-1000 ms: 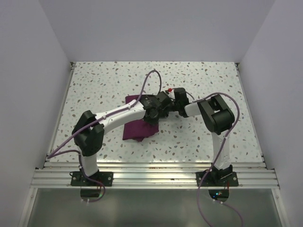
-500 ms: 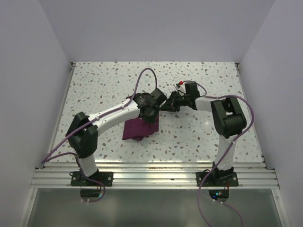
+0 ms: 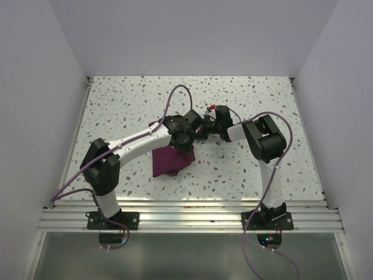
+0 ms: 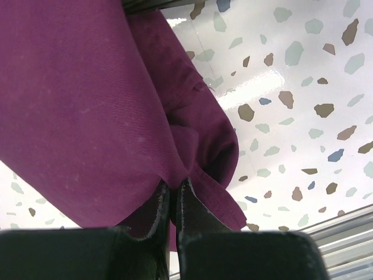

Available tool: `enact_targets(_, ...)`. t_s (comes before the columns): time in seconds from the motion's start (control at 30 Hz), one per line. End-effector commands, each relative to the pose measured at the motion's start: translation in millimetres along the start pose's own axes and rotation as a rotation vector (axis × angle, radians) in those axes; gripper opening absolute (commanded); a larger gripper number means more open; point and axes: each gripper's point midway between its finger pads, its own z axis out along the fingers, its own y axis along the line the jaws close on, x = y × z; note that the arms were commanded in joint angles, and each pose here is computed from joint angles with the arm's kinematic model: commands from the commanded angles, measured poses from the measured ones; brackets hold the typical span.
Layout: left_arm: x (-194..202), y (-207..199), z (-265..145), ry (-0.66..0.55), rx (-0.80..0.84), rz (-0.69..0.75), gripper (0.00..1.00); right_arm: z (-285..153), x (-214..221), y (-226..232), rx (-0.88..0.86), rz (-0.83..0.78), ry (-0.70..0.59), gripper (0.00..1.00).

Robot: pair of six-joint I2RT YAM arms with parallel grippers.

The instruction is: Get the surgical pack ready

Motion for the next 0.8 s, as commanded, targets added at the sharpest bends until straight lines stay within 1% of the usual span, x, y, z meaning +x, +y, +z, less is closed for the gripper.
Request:
enact_targets(0.0, -22.2, -14.1, -21.2, -0.103, 0.089, -0.004, 0.00, 9.7, -34.2, 33.4, -0.115, -0.014, -0.149, 0.00)
enact_targets(0.07, -21.4, -16.0, -21.6, -0.105, 0.099, -0.010, 0.00, 5.6, -42.8, 39.9, -0.137, -0.020, -0.176, 0.00)
enact_targets(0.17, -15.9, -13.5, -19.5, -0.097, 0.097, -0.017, 0.00, -0.5, -46.7, 49.2, -0.161, -0.041, -0.141, 0.00)
enact_targets(0.2, -12.8, -12.6, -17.8, -0.090, 0.094, -0.018, 0.00, -2.4, -44.0, 46.7, -0.141, -0.033, -0.117, 0.00)
enact_targets(0.27, -11.2, -11.2, -17.3, -0.089, 0.092, -0.022, 0.00, -14.1, -43.1, 46.3, -0.109, -0.076, -0.104, 0.00)
enact_targets(0.3, -10.2, -10.1, -16.1, -0.087, 0.088, -0.023, 0.00, -17.0, -39.4, 38.0, -0.068, -0.053, -0.082, 0.00)
enact_targets(0.4, -9.8, -8.9, -15.1, -0.087, 0.087, -0.029, 0.00, -22.0, -29.7, 32.2, -0.054, -0.081, -0.041, 0.00)
enact_targets(0.6, -12.6, -10.0, -16.4, -0.094, 0.094, -0.031, 0.00, -21.1, -12.7, 20.8, -0.042, -0.095, 0.001, 0.00)
enact_targets(0.7, -13.0, -11.6, -17.3, -0.097, 0.105, -0.028, 0.00, -11.8, -1.0, 31.3, -0.084, -0.130, 0.037, 0.00)
enact_targets(0.77, -12.9, -12.5, -16.9, -0.095, 0.109, -0.028, 0.00, -4.9, 5.4, 37.2, -0.114, -0.120, 0.057, 0.00)
